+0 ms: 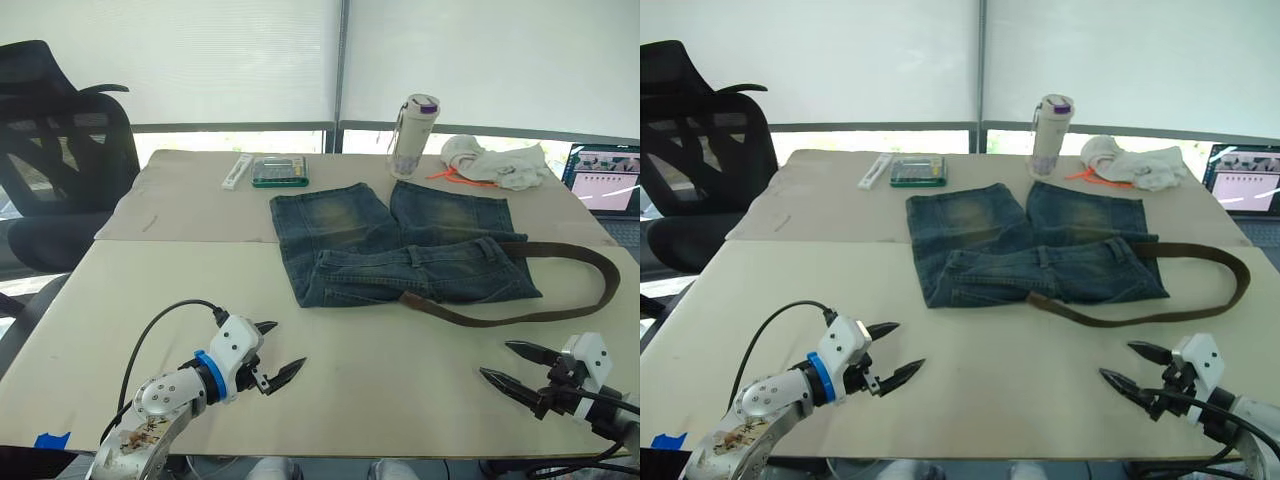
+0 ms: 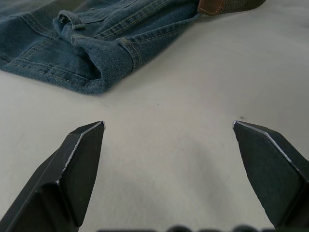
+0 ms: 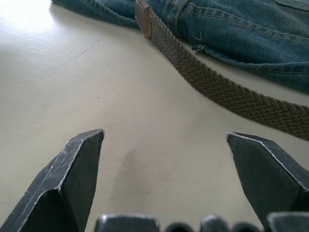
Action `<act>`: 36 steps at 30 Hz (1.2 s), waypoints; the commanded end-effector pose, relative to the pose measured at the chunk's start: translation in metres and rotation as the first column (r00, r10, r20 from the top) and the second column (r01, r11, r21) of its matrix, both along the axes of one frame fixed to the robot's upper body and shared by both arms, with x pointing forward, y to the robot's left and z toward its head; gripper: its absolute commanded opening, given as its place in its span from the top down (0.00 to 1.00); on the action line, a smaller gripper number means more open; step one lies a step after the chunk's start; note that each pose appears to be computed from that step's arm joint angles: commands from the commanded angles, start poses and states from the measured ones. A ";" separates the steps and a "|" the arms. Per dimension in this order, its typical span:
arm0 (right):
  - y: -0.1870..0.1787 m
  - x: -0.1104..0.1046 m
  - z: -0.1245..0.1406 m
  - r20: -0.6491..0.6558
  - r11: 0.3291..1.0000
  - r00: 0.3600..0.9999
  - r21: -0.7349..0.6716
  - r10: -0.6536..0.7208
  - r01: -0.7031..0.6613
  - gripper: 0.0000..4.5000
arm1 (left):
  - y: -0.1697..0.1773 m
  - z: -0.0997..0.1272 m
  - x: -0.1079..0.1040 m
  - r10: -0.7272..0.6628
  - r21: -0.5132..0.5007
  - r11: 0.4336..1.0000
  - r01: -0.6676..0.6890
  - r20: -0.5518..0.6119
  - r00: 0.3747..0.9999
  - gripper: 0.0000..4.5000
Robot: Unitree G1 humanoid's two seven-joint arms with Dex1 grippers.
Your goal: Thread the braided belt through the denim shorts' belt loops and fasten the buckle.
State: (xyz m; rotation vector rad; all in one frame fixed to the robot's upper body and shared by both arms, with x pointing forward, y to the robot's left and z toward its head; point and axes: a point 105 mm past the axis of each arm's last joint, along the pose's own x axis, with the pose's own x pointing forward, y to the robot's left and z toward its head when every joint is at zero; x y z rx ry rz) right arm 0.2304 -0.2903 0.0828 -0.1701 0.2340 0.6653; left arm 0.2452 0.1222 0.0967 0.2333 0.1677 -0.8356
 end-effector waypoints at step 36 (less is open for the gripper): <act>0.052 0.144 0.033 -0.104 0.872 0.994 -0.485 0.019 -0.067 0.06 | -0.041 0.116 0.011 -0.253 -0.061 0.957 0.282 0.292 0.922 0.00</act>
